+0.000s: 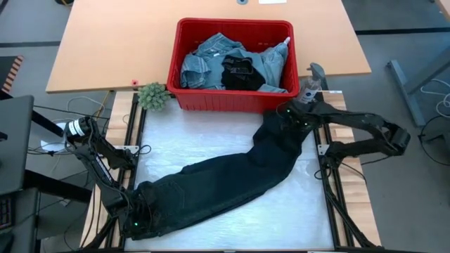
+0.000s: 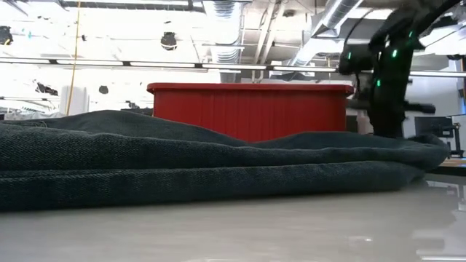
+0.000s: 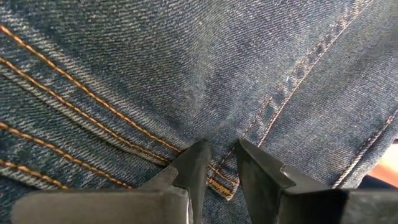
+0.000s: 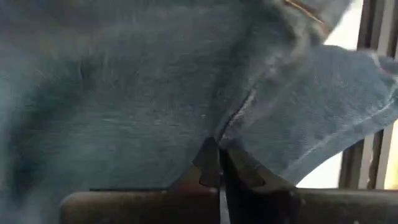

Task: Fold Laundry from Bin
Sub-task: Fold the black pants

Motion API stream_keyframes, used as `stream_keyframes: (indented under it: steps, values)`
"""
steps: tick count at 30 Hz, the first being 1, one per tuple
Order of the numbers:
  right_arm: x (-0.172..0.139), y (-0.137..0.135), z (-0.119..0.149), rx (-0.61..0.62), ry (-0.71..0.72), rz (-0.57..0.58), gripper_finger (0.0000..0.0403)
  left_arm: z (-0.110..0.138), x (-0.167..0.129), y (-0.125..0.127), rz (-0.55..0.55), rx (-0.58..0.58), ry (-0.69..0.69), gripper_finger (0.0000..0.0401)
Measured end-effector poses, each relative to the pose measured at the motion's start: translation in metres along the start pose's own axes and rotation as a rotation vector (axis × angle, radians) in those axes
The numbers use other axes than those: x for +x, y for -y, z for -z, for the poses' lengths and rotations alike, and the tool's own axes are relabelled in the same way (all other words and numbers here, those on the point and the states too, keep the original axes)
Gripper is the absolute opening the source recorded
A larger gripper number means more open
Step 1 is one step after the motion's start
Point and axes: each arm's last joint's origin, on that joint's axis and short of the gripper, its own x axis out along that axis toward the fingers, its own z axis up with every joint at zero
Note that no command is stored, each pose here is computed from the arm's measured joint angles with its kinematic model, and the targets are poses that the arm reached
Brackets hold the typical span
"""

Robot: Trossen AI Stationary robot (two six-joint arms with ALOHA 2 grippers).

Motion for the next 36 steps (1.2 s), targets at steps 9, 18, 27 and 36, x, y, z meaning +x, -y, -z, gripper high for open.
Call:
stream_keyframes:
  steps: [9,18,27,36]
  values:
    - [-0.088,0.024,0.023,0.215,0.214,-0.153,0.0024,0.000,0.000,0.001,0.012,0.004,0.005,0.0084]
    - [-0.146,0.031,0.031,0.292,0.523,-0.507,0.0024,-0.001,0.001,0.011,0.193,-0.108,0.087,0.0084]
    - [-0.169,0.022,0.033,0.211,0.627,-0.625,0.0024,0.006,-0.004,0.038,0.479,-0.184,0.047,0.0084]
    - [-0.182,-0.031,0.052,-0.366,0.621,-0.851,0.0024,0.010,-0.003,0.036,0.376,-0.205,-0.098,0.0084]
